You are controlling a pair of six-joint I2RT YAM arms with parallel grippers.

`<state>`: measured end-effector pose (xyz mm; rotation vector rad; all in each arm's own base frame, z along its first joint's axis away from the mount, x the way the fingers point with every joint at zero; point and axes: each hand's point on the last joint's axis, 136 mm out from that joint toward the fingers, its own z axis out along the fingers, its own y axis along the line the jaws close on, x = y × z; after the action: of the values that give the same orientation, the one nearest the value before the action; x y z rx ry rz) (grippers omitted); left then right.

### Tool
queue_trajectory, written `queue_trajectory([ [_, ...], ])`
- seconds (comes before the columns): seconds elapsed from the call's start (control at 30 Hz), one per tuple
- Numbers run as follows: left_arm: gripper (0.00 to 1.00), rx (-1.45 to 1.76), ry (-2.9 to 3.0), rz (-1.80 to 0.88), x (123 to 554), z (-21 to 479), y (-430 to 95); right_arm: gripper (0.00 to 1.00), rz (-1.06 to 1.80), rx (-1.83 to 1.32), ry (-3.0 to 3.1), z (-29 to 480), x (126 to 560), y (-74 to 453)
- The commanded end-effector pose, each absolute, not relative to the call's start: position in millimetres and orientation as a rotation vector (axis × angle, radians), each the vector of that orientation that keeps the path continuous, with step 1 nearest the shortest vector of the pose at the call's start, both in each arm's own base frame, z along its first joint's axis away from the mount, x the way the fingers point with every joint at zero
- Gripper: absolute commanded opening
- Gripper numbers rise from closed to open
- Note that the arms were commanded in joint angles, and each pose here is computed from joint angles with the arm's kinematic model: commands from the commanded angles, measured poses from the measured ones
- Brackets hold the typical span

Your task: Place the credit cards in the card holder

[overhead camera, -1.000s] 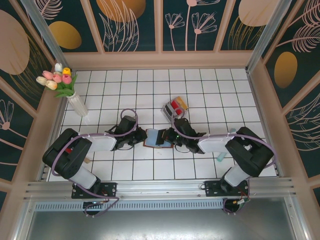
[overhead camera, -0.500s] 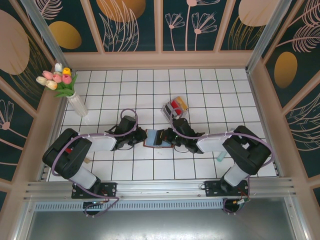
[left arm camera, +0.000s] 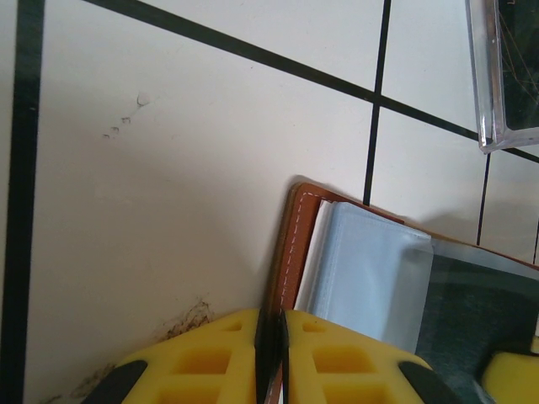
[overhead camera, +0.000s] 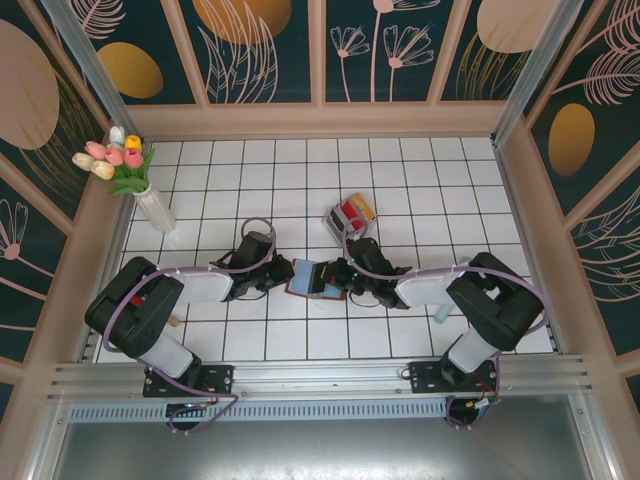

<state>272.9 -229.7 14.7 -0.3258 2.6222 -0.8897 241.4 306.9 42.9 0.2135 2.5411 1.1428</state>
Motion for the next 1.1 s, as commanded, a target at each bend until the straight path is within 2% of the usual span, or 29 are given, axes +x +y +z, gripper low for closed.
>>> queue_trajectory([
  [0.0,0.16,-0.347,2.690,-0.894,257.6,0.6,-227.5,0.00,1.196,0.233,2.544,39.7,242.3,316.8],
  [0.37,0.15,-0.363,2.673,-0.908,257.4,3.3,-227.0,0.01,1.227,0.187,2.593,33.9,245.6,348.7],
  [0.6,0.15,-0.361,2.674,-0.891,257.3,2.8,-225.0,0.13,1.091,0.213,2.613,37.1,242.1,322.0],
  [0.93,0.14,-0.353,2.673,-0.892,258.4,2.8,-226.0,0.14,1.092,0.166,2.657,37.3,234.7,321.5],
  [1.07,0.14,-0.353,2.675,-0.896,258.4,2.9,-226.4,0.19,1.114,0.131,2.683,33.5,233.7,329.3],
])
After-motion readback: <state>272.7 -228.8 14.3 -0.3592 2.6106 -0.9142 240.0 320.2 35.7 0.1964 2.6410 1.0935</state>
